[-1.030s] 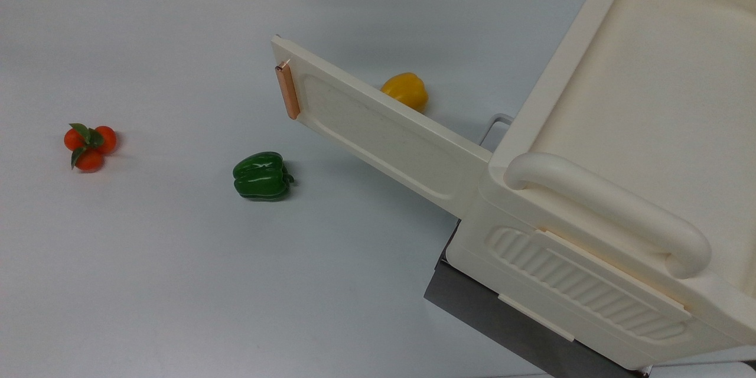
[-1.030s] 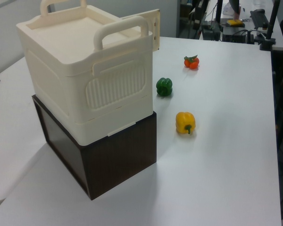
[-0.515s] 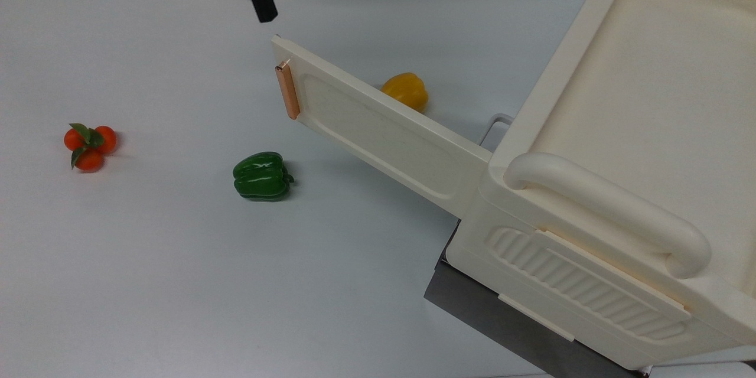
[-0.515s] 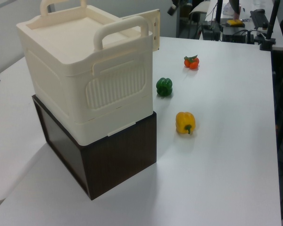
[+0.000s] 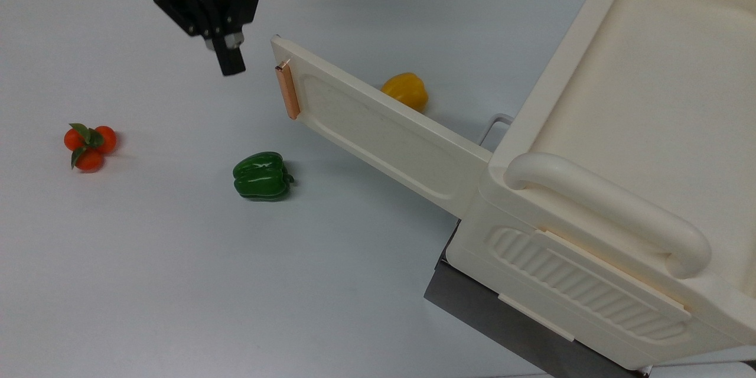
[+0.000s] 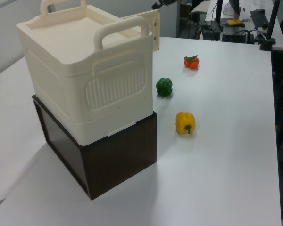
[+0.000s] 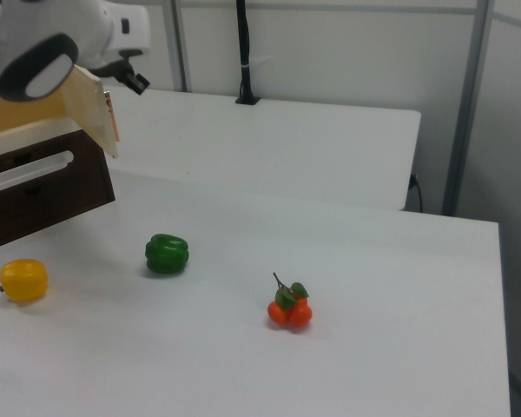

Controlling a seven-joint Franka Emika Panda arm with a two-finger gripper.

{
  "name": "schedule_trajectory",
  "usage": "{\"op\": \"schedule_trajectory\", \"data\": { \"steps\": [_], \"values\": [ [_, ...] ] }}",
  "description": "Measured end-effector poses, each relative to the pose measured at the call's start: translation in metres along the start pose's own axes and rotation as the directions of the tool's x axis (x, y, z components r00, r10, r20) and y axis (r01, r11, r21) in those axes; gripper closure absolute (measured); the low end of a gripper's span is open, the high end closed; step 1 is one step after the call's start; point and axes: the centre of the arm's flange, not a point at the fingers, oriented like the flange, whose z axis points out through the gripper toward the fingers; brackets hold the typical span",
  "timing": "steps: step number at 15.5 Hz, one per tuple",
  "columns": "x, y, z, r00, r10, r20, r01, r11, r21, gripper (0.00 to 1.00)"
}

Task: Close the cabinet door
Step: 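Lower the gripper toward the outer edge of the open cream door, then push the door edge with the gripper, swinging it shut against the cabinet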

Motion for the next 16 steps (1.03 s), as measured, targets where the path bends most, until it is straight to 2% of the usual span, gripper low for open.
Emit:
{"op": "schedule_trajectory", "data": {
  "steps": [4,10,16],
  "values": [
    [-0.007,0.013,0.036,0.999,0.036,-0.024,-0.037,0.999,-0.005,0.99],
    [-0.027,-0.011,0.063,1.000,0.017,0.025,-0.017,1.000,0.024,0.99],
    [-0.046,-0.016,0.074,0.988,0.009,0.157,-0.014,0.999,0.036,0.99]
  ]
}}
